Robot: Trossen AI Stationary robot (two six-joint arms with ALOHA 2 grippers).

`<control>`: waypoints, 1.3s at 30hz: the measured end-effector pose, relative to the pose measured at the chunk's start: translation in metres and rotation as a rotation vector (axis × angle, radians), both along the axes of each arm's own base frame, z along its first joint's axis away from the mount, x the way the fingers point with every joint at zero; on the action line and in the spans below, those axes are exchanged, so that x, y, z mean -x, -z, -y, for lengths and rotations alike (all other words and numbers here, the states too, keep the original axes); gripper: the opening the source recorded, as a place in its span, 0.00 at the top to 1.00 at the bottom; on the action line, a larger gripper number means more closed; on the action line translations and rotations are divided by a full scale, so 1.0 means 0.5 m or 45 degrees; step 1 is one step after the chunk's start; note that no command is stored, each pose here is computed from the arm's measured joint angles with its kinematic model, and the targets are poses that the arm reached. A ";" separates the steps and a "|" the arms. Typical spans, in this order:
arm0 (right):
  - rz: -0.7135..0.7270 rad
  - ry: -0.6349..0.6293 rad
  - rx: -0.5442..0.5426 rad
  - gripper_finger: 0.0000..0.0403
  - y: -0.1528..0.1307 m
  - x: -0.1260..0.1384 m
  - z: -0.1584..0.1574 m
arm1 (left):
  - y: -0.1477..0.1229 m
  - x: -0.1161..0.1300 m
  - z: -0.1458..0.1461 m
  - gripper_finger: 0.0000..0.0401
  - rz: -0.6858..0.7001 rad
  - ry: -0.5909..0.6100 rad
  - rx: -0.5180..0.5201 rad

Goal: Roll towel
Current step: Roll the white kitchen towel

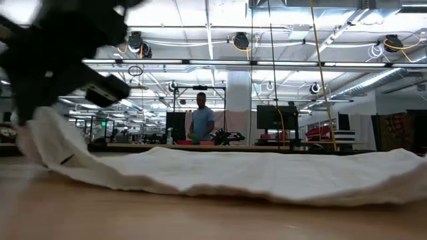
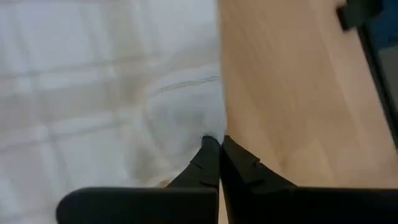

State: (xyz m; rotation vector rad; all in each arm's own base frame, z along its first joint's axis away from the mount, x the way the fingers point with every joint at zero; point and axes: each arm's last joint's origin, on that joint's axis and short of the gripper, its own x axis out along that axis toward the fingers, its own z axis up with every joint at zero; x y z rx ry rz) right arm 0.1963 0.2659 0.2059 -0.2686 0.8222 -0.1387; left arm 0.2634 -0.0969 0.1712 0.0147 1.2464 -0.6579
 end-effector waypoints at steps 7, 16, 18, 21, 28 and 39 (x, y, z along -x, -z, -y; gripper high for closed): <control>0.035 0.000 -0.055 1.00 -0.002 -0.005 -0.007 | 0.046 -0.046 -0.104 0.99 0.022 -0.015 0.095; 0.033 -0.011 -0.056 1.00 -0.003 -0.005 -0.009 | 0.056 -0.048 -0.137 0.75 -0.029 -0.123 0.040; 0.034 -0.014 -0.050 1.00 -0.003 -0.005 -0.008 | 0.056 -0.046 -0.133 0.69 -0.052 -0.139 0.029; 0.037 -0.007 -0.052 1.00 -0.003 -0.005 -0.008 | 0.059 -0.036 -0.119 0.61 -0.125 -0.152 -0.020; 0.045 0.025 -0.078 1.00 -0.003 -0.005 -0.007 | 0.075 -0.005 -0.049 0.58 -0.200 -0.102 -0.067; 0.070 0.036 -0.046 1.00 -0.003 -0.005 -0.004 | 0.069 0.023 0.051 0.76 -0.146 -0.075 -0.148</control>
